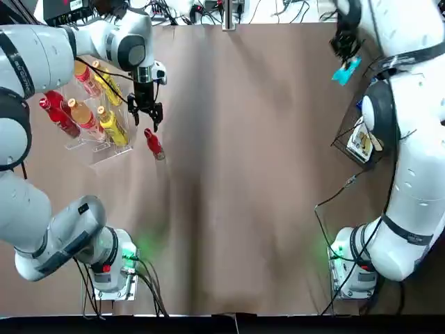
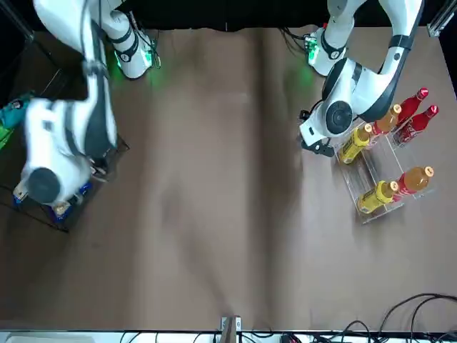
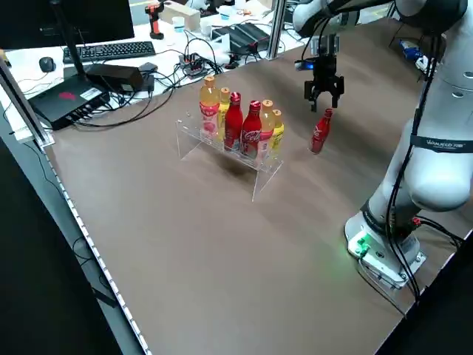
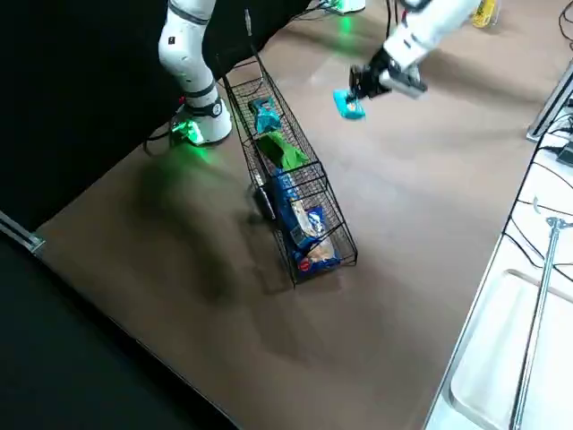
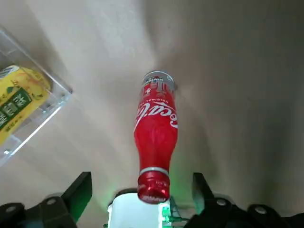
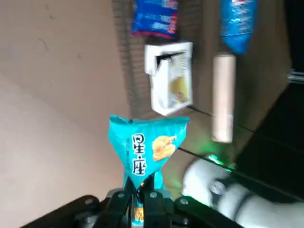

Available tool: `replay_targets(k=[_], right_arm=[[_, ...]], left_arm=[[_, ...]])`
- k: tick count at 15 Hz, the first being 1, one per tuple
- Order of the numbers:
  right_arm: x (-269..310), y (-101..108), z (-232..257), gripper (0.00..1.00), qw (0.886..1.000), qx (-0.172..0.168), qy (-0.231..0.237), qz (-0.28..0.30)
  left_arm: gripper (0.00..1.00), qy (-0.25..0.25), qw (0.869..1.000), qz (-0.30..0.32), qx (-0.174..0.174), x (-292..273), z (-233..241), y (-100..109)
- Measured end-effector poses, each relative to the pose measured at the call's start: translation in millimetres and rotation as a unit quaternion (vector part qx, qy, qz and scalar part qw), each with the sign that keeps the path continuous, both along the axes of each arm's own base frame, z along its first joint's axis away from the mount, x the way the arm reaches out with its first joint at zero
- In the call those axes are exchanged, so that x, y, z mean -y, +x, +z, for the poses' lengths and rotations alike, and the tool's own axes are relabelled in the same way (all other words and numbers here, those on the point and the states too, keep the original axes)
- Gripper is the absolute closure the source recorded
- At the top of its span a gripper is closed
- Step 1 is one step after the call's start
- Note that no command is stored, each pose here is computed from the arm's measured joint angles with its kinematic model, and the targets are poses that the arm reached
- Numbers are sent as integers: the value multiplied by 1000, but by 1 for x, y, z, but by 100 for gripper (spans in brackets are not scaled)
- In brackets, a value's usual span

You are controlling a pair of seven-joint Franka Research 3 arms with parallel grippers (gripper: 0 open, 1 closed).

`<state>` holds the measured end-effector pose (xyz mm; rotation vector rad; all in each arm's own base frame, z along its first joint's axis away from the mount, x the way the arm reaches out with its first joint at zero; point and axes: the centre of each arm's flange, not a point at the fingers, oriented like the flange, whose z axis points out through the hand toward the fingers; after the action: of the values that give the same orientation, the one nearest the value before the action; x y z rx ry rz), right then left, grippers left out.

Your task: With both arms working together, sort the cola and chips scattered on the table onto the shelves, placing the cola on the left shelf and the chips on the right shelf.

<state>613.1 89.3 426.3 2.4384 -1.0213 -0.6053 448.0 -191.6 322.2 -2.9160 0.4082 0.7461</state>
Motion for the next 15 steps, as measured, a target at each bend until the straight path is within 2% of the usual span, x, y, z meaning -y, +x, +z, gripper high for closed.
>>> replay_targets(k=[3, 4, 6, 7, 8, 9, 10, 11, 15], right_arm=[[45, -25, 95, 92, 999, -13, 37, 26], [85, -55, 155, 93, 996, -16, 56, 65], [115, -88, 189, 94, 993, -41, 83, 77], [127, -98, 193, 94, 992, -55, 91, 70], [137, -103, 190, 94, 991, -66, 96, 65], [144, -105, 181, 94, 990, -78, 97, 60], [150, -106, 172, 94, 990, -91, 94, 55], [155, -106, 160, 94, 989, -103, 92, 50], [173, -108, 120, 93, 986, -128, 96, 38]], left_arm=[[11, -6, 1000, 0, 1, 0, -9, -3], [18, -7, 1000, 0, 1, 1, -10, -3], [26, -6, 1000, 1, 1, 1, -10, -3], [26, -6, 1000, 2, 1, 1, -10, -3], [30, -5, 1000, 3, 2, 2, -10, -3], [35, -5, 1000, 3, 2, 2, -10, -3], [35, -5, 1000, 4, 2, 2, -10, -3], [41, -4, 1000, 6, 2, 2, -10, -3], [43, 1, 1000, 14, 3, 2, -11, -4]])
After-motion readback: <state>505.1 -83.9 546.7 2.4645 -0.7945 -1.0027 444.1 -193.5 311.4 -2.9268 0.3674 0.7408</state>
